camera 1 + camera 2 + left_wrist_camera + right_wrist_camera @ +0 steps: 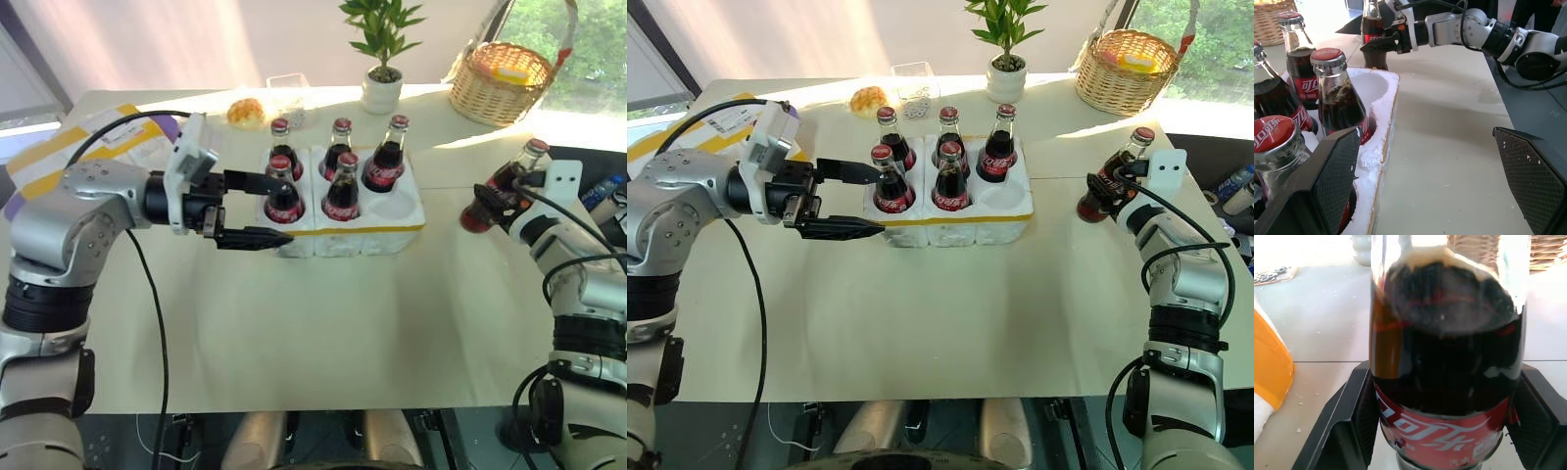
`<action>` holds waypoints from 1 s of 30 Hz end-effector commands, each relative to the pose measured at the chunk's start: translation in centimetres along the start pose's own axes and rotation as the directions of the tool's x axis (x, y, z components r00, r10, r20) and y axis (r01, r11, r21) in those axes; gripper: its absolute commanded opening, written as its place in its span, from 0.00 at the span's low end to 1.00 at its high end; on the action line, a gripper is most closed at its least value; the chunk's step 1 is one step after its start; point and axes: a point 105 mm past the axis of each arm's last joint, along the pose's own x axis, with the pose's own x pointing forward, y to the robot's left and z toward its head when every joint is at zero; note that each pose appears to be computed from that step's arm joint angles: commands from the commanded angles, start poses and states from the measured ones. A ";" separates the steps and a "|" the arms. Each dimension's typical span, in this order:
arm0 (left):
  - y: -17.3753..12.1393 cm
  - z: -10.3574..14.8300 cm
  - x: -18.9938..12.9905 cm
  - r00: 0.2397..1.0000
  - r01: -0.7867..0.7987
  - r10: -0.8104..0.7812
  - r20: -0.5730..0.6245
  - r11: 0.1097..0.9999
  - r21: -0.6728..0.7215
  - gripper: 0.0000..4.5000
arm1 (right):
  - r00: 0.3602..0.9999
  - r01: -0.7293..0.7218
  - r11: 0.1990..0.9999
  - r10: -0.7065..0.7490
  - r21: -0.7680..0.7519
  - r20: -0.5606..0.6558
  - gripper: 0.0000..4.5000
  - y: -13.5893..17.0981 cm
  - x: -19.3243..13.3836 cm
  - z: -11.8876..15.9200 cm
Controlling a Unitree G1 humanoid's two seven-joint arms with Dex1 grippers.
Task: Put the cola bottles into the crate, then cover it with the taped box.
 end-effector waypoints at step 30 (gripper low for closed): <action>0.5 1.1 -0.8 0.997 -0.064 0.062 0.048 0.997 0.036 1.00 | 0.745 -0.647 0.730 0.667 -0.222 0.019 0.62 17.2 -1.8 5.5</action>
